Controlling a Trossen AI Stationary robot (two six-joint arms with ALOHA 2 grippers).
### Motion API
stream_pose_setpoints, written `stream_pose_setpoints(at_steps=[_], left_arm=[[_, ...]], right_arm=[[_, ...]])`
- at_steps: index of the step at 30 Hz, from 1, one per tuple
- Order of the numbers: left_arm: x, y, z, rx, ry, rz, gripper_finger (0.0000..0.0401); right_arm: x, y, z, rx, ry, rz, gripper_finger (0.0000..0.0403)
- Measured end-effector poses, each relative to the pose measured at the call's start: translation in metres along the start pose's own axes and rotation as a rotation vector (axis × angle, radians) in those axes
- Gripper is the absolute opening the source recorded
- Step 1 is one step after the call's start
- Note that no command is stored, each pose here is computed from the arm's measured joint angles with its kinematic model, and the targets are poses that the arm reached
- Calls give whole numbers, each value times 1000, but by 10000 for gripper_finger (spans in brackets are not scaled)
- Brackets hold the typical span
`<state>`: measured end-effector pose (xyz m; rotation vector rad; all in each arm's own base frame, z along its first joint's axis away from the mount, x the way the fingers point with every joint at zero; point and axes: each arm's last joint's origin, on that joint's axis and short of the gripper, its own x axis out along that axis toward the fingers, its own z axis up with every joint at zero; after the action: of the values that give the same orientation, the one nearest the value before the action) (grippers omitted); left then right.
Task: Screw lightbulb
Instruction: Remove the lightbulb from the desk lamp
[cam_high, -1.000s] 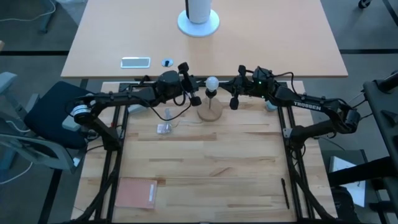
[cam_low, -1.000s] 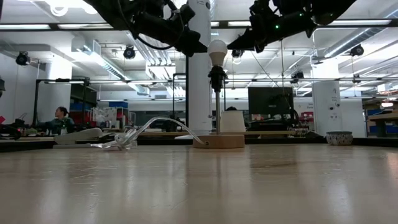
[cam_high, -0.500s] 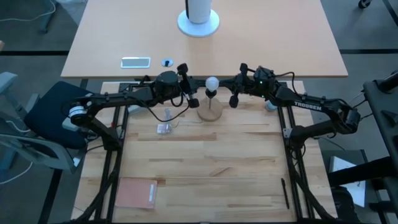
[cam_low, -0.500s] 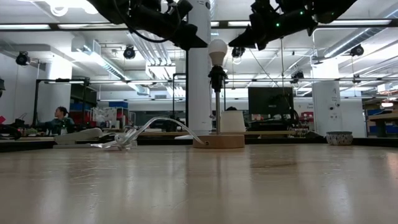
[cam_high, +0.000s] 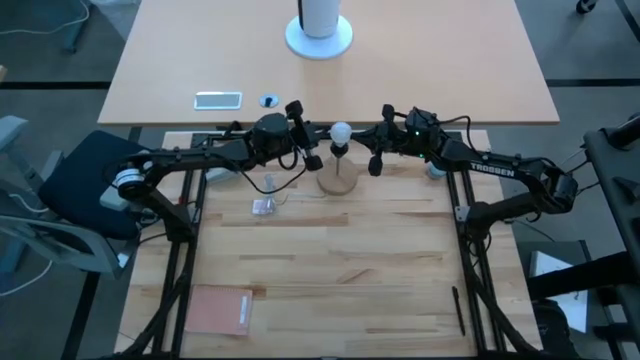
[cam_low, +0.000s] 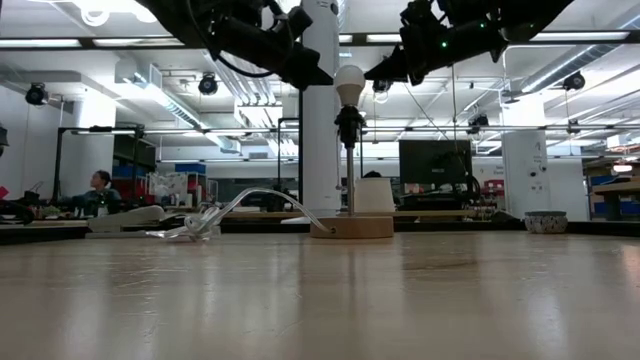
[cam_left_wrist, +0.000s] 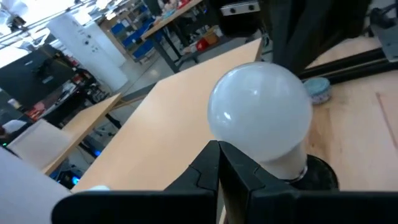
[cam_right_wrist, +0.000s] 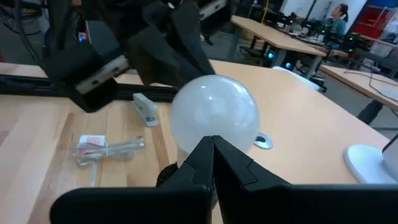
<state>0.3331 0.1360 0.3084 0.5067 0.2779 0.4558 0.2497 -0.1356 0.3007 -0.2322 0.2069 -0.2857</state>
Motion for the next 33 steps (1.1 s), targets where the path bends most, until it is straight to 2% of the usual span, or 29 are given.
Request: stream_pose_setpoints(at_steps=[10, 22, 28, 33], left_arm=[[-10, -4, 10, 0, -57, -103, 0], [-13, 6, 9, 3, 18, 54, 0], [-10, 4, 1, -2, 77, 33, 0], [-3, -3, -9, -28, 128, 4, 0]], right_arm=[[-3, -4, 1, -29, 4, -68, 0], [-15, -2, 9, -30, -3, -56, 0], [-16, 2, -9, 24, 110, -25, 0], [-6, 3, -20, 47, 87, -27, 2]])
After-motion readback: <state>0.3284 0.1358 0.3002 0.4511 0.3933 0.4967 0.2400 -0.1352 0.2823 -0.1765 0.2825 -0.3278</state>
